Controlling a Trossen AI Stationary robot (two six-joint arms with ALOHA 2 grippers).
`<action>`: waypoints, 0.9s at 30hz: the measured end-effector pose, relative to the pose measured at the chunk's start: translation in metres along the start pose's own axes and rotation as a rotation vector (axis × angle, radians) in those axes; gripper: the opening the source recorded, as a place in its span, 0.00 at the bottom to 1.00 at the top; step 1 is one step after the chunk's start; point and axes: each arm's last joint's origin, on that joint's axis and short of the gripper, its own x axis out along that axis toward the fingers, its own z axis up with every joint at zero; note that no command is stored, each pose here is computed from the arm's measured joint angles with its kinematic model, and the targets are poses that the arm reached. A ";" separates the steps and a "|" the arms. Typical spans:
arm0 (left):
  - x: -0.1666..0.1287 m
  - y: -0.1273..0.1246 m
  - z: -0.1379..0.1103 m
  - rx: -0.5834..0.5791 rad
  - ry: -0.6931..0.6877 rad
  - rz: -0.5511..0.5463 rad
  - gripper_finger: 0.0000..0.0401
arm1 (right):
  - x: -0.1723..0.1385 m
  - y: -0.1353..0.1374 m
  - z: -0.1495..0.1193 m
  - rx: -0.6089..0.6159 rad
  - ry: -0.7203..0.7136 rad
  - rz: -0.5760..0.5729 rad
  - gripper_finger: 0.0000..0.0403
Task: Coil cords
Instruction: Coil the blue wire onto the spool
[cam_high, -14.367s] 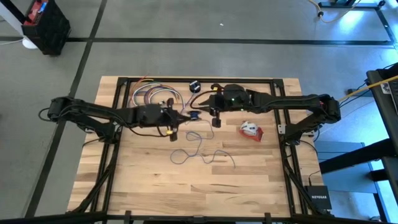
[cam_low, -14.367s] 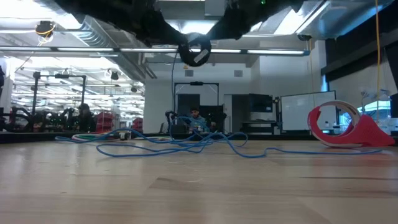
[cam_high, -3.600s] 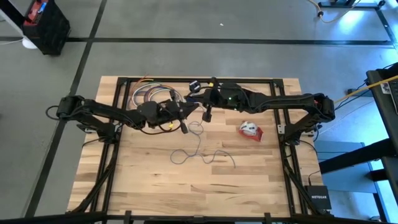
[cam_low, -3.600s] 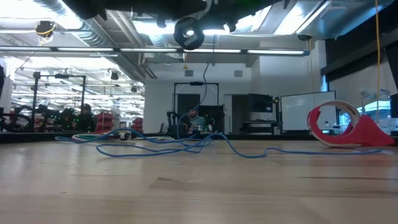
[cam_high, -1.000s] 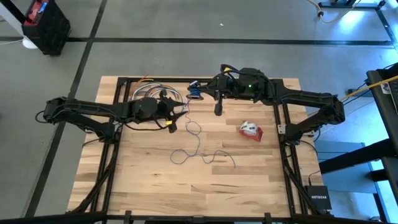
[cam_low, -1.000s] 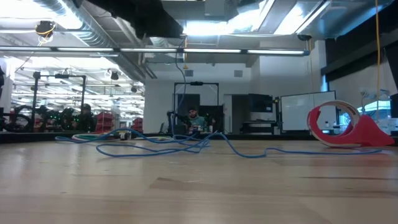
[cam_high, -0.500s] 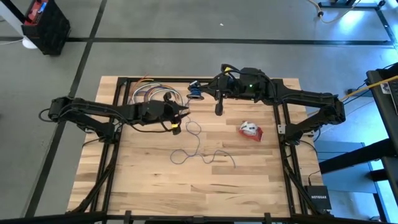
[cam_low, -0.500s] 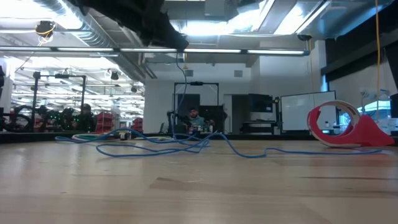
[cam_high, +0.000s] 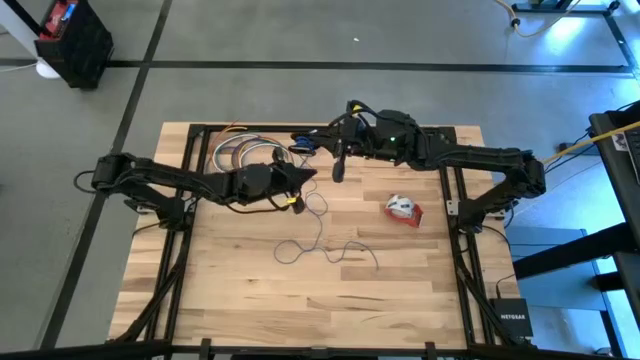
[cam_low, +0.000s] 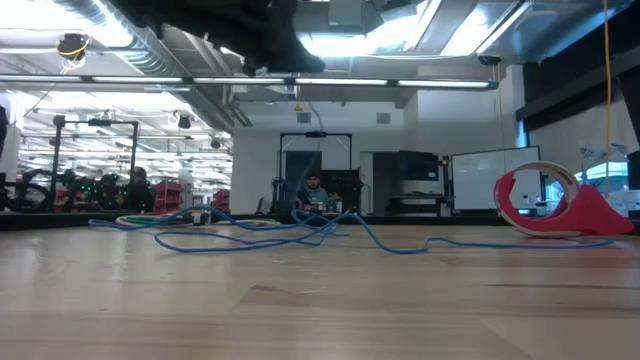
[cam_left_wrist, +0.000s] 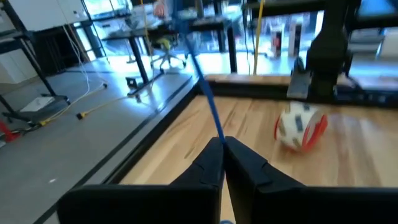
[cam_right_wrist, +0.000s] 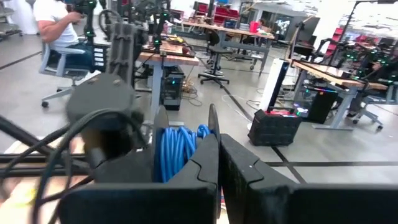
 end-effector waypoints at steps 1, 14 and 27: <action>0.002 -0.002 0.000 -0.010 -0.018 -0.001 0.01 | 0.003 0.000 -0.002 0.000 -0.001 -0.013 0.01; -0.009 -0.017 0.027 -0.089 -0.193 -0.056 0.00 | 0.021 0.004 -0.019 -0.017 0.010 0.015 0.01; -0.016 -0.026 0.044 -0.079 -0.237 -0.086 0.01 | 0.020 0.005 -0.033 -0.054 0.109 0.002 0.01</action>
